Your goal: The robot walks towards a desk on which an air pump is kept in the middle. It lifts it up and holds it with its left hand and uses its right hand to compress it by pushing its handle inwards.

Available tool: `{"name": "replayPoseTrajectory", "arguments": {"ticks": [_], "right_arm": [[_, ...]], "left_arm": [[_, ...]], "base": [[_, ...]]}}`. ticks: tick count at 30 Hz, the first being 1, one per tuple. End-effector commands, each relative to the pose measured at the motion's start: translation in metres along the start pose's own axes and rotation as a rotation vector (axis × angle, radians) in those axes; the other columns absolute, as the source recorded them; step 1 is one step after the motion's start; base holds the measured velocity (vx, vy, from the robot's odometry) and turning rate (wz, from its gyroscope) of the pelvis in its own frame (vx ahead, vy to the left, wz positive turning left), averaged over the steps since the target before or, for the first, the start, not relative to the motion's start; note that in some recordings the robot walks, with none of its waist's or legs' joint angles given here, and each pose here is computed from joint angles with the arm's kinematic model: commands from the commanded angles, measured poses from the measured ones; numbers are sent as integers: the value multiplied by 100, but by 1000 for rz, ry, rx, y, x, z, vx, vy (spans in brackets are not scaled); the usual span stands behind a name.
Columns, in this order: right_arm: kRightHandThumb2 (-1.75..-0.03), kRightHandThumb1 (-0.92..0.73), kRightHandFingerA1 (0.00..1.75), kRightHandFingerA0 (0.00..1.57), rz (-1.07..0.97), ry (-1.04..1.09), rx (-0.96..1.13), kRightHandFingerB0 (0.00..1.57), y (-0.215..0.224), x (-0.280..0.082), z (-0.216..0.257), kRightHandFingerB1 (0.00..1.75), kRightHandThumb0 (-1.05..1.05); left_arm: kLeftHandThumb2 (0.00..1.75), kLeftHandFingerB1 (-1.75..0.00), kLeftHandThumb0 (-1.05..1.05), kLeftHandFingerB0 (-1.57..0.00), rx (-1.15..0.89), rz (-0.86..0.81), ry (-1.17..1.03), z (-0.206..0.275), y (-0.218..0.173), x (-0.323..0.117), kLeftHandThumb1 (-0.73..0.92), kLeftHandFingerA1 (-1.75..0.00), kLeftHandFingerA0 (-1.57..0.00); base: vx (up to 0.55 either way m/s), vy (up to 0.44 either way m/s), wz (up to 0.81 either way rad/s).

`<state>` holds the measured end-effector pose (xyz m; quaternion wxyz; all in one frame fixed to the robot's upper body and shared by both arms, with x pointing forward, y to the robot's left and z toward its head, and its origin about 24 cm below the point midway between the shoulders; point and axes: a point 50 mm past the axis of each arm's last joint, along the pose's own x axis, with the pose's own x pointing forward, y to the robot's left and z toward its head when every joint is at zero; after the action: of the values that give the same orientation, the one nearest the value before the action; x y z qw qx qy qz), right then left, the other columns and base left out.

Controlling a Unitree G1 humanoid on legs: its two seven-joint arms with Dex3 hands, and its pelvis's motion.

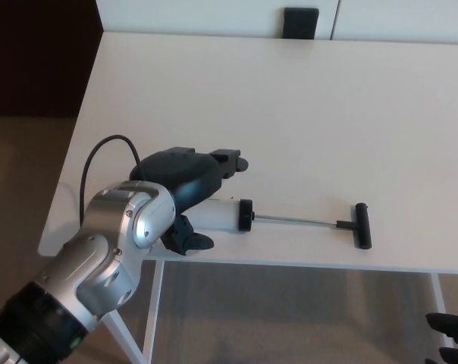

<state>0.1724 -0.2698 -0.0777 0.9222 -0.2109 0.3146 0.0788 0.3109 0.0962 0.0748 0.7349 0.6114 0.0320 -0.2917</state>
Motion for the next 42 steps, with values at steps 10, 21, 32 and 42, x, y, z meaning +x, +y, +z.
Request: {"name": "replayPoseTrajectory", "arguments": {"ticks": [10, 21, 32, 42], "right_arm": [[-108, -53, 48, 0, -9, 9, 2, 0, -7, -1, 1, 48, -36], [-108, -54, 48, 0, -5, 6, -11, 0, -6, -1, 2, 48, -35], [-108, -54, 48, 0, -9, -6, -7, 0, -7, -1, 5, 48, -35], [-107, -53, 49, 0, 3, -14, 24, 0, -6, 0, 7, 48, -36]], "left_arm": [[54, -28, -47, -20, 72, 20, 32, -11, -10, 3, 47, -30, -19], [87, -46, -27, 0, 125, 0, 44, -14, -20, 3, 34, -49, -1], [88, -46, -27, 0, 120, 1, 45, -13, -19, 4, 34, -49, -1], [58, -35, -19, -48, 143, 4, 34, -13, -18, 5, 61, -101, -56]], "base": [[0, 0, 0], [0, 0, 0], [0, 0, 0], [0, 0, 0]]}}
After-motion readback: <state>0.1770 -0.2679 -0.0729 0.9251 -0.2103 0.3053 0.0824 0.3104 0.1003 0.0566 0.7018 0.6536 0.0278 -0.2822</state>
